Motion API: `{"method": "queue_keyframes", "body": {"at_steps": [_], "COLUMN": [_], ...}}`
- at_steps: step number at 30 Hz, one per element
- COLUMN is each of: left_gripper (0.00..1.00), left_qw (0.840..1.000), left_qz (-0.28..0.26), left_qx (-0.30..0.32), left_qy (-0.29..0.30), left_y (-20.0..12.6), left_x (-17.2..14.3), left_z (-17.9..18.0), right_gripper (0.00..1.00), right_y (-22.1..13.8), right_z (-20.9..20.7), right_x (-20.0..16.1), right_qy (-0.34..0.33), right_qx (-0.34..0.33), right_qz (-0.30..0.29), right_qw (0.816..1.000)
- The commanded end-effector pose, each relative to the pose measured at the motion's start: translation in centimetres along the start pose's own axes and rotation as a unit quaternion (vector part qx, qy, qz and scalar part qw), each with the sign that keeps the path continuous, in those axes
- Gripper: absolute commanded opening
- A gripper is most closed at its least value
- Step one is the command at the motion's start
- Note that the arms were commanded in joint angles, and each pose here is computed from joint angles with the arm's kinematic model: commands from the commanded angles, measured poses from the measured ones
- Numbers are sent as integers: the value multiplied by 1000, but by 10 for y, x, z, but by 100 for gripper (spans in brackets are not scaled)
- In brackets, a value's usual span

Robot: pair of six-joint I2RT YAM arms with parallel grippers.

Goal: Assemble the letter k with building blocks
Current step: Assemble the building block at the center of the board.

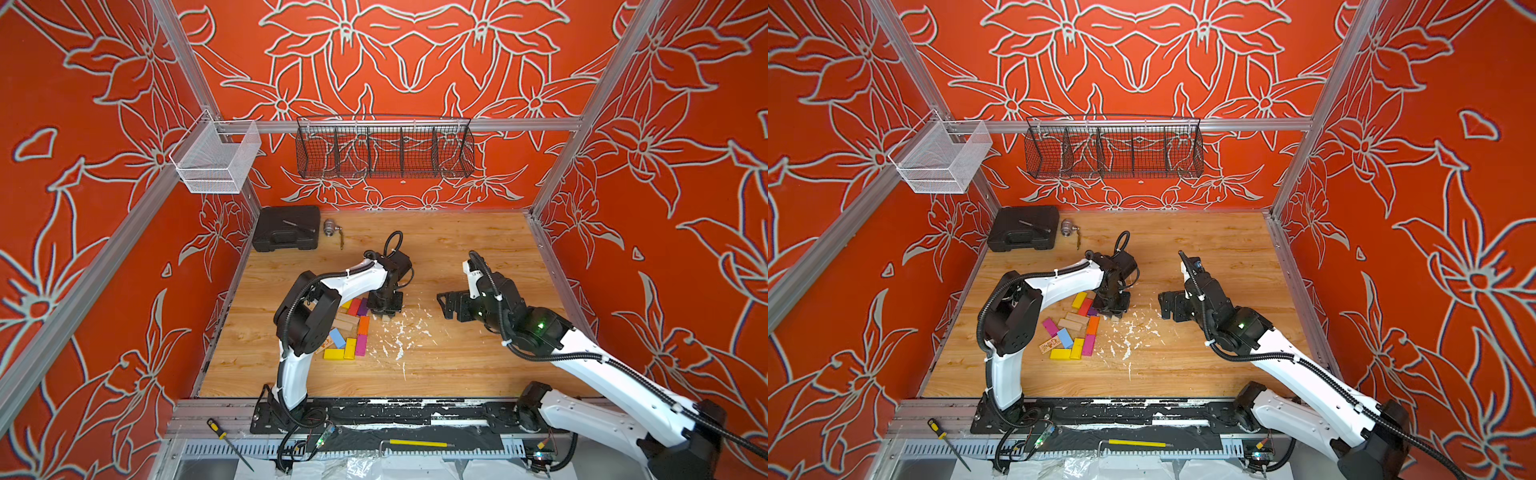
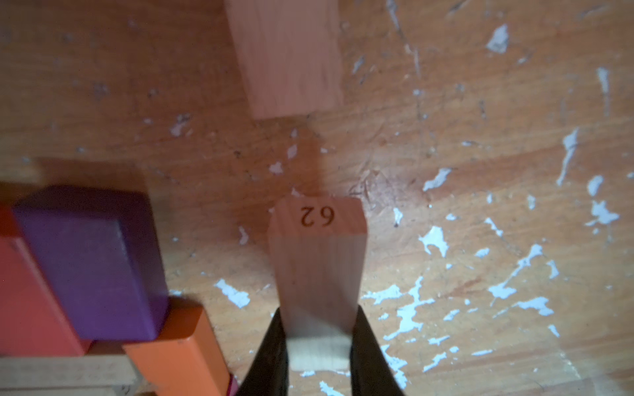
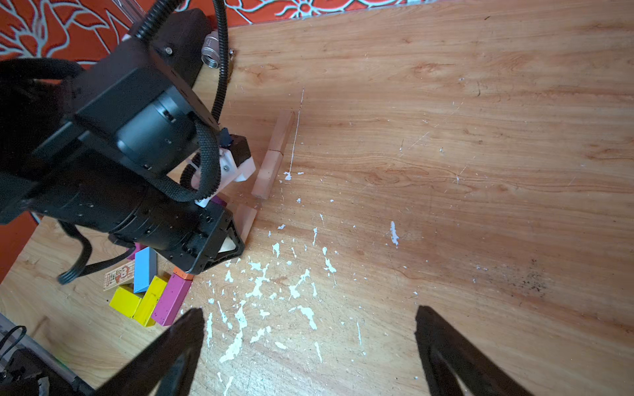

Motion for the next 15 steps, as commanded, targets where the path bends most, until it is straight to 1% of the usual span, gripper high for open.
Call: {"method": "queue_keyframes", "body": {"at_steps": [1, 6, 10, 15], "left_gripper": [23, 27, 34, 36], "left_qw": [1000, 1000, 1000, 1000], "left_qz": [-4, 2, 2, -4], "left_qx": [18, 25, 27, 28], "left_qy": [6, 6, 4, 1], "left_y": [0, 5, 5, -2], "left_x": [5, 6, 5, 6], "left_z": [1, 2, 3, 3], "right_gripper": [98, 98, 98, 98], "right_y": [-1, 0, -1, -1], "right_z": [-4, -3, -4, -5], "right_x": [-2, -3, -3, -3], "right_qy": [12, 12, 13, 12], "right_qx": [-3, -3, -4, -6], "right_qz": [-2, 1, 0, -1], "right_qw": [1000, 1000, 1000, 1000]}}
Point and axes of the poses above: each gripper's point midway between its finger pads, its own y axis out along the fingers, its own z axis along the line the jaws close on, x = y × z, the point moved 8 cm from there along -y, back along the fingers, and after that the axes turned 11 degrees about y, right-handed, at the moved point
